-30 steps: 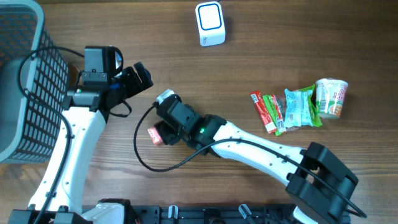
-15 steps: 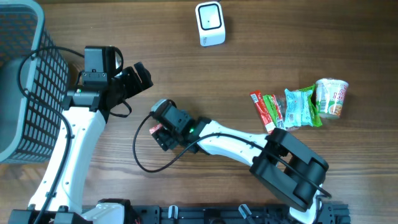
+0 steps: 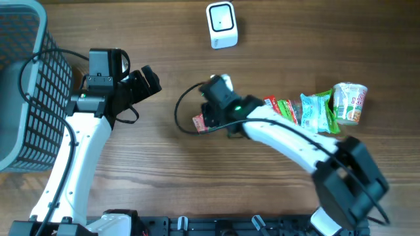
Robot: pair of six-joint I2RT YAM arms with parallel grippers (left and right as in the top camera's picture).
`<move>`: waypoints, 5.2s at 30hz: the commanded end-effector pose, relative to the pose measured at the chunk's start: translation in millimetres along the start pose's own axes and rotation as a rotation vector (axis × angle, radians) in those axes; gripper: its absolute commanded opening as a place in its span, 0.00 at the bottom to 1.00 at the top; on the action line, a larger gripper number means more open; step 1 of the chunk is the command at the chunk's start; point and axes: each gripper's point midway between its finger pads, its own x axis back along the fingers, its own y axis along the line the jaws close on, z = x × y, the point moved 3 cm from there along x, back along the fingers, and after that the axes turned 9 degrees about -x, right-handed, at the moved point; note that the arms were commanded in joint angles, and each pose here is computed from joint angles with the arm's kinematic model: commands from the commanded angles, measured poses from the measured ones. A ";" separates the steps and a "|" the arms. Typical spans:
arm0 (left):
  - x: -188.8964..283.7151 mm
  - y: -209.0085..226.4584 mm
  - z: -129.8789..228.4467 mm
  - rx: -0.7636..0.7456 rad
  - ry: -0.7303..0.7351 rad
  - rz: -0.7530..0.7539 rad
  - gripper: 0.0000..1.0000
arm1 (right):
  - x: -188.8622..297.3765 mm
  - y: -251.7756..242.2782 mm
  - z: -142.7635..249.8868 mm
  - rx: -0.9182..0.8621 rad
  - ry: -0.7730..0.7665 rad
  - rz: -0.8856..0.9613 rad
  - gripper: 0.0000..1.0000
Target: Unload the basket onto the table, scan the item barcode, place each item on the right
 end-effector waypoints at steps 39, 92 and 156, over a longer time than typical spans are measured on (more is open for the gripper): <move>2.1 1.8 -2.2 0.001 -0.013 -0.008 1.00 | -42.9 2.8 33.5 0.011 0.164 -0.027 0.04; 2.1 1.8 -2.2 0.001 -0.013 -0.008 1.00 | -24.9 1.4 65.7 -0.225 0.279 -0.250 0.18; 2.1 1.8 -2.2 0.001 -0.013 -0.008 1.00 | -33.6 35.6 -38.7 0.282 -0.291 -0.297 0.28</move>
